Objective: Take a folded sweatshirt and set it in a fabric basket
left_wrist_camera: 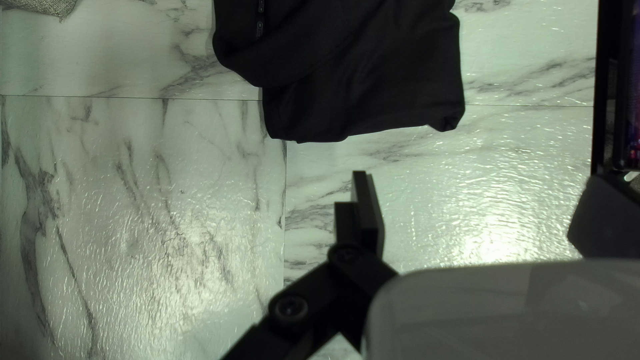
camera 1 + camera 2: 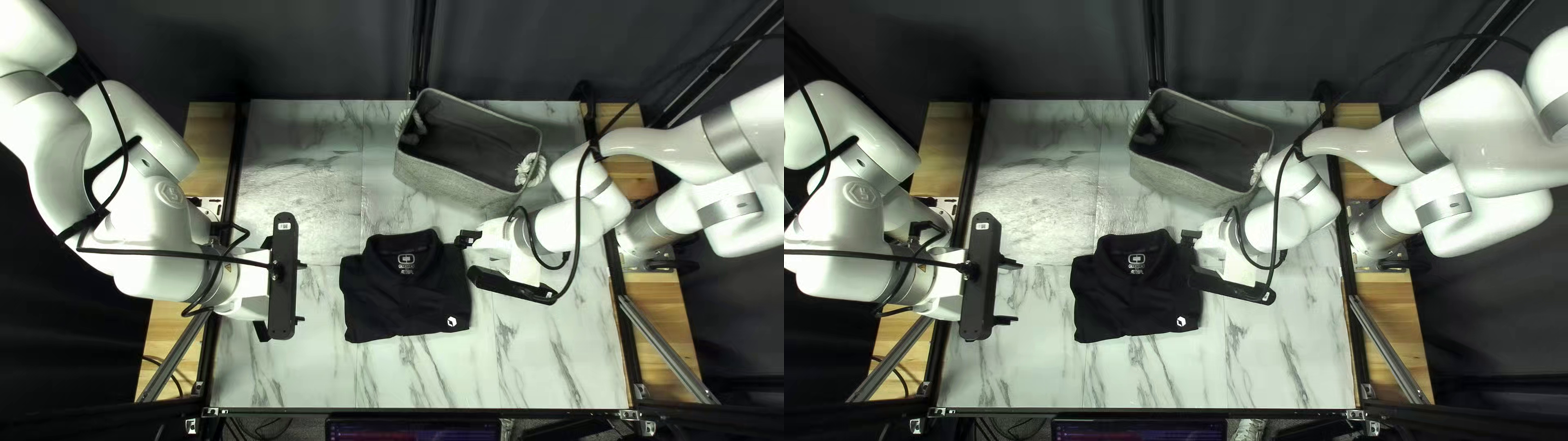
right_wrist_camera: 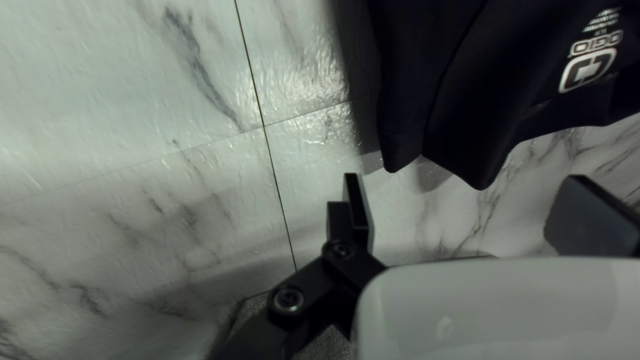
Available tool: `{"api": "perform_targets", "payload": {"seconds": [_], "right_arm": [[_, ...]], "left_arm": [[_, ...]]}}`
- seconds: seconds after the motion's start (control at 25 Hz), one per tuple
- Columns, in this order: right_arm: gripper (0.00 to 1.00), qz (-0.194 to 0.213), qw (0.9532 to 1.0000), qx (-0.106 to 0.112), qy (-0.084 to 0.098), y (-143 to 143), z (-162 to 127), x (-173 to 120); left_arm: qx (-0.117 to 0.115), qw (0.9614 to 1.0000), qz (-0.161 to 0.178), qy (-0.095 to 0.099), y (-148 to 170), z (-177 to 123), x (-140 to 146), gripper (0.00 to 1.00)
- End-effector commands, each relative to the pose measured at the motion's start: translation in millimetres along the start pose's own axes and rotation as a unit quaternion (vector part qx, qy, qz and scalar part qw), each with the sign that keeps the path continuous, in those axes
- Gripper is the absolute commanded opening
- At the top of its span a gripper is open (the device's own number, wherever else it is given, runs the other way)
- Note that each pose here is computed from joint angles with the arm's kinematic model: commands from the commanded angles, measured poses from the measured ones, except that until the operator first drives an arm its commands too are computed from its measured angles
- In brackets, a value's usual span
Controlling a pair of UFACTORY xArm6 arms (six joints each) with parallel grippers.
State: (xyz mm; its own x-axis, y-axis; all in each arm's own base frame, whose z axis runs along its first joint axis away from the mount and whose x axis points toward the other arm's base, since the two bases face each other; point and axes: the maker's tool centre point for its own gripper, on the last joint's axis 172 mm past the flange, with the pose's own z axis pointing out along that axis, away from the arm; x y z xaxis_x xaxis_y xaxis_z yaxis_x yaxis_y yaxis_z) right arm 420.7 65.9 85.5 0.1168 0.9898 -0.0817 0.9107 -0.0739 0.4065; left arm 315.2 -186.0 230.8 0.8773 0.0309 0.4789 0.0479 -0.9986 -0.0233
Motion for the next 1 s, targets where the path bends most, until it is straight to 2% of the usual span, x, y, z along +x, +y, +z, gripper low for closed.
{"api": "perform_targets", "payload": {"seconds": [0.04, 0.36, 0.48, 0.84, 1.0], "right_arm": [[1.0, -0.002, 1.0, -0.003, -0.004, 3, 19, -3], [1.0, 0.0, 0.9996, -0.027, -0.001, 11, 26, -4], [1.0, -0.009, 0.9994, -0.032, 0.006, 15, 34, 0], [1.0, -0.026, 0.9994, -0.02, 0.006, 13, 45, 4], [1.0, -0.039, 0.999, -0.017, 0.012, 13, 48, 5]], "left_arm": [[0.0, 1.0, 0.0, 0.0, 0, 0, 0, 1.0], [0.0, 1.0, 0.0, 0.0, 0, 0, 0, 1.0], [0.0, 1.0, 0.0, 0.0, 0, 0, 0, 1.0], [0.0, 1.0, 0.0, 0.0, 0, 0, 0, 1.0], [0.0, 1.0, 0.0, 0.0, 0, 0, 0, 1.0]]}}
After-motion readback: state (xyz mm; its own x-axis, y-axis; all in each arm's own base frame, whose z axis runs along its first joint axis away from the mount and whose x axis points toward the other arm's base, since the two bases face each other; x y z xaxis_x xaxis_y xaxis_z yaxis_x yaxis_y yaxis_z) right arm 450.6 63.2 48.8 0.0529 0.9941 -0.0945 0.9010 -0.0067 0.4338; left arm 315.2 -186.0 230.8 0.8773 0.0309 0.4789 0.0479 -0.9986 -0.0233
